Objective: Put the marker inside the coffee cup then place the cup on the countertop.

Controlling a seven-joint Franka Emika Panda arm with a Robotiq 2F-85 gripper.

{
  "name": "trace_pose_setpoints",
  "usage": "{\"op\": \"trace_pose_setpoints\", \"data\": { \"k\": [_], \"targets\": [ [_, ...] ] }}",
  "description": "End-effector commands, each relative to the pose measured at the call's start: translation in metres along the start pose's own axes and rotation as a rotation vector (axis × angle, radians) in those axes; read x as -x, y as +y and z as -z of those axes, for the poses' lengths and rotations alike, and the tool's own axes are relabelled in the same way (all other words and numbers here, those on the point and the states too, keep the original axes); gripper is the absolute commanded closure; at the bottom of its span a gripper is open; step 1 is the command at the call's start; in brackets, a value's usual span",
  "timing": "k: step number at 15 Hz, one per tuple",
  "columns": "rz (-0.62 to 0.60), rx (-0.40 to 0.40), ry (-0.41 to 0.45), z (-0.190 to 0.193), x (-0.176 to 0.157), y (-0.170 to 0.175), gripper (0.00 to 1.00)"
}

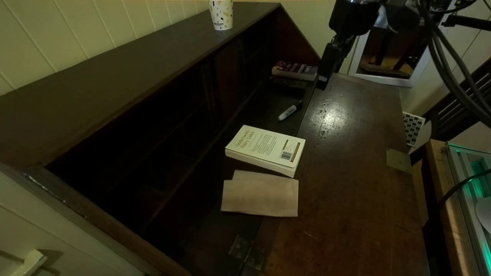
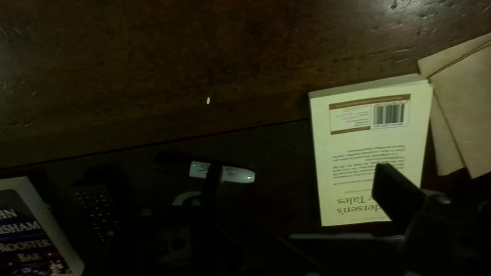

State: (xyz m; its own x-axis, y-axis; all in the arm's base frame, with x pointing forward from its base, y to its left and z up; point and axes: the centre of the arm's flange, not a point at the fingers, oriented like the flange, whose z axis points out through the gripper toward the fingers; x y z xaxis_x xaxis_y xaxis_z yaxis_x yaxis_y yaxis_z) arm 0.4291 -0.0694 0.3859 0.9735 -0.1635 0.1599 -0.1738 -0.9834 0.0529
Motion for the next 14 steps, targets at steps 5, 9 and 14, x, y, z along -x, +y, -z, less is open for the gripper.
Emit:
{"op": "trace_pose_setpoints", "data": {
  "k": [5,9,14],
  "targets": [
    [-0.174,0.107,0.079,-0.041,-0.023,0.012,0.0],
    [-0.155,0.071,0.057,-0.039,-0.013,0.012,0.0],
    [-0.34,0.15,0.04,-0.056,-0.024,0.016,0.0]
  ]
}}
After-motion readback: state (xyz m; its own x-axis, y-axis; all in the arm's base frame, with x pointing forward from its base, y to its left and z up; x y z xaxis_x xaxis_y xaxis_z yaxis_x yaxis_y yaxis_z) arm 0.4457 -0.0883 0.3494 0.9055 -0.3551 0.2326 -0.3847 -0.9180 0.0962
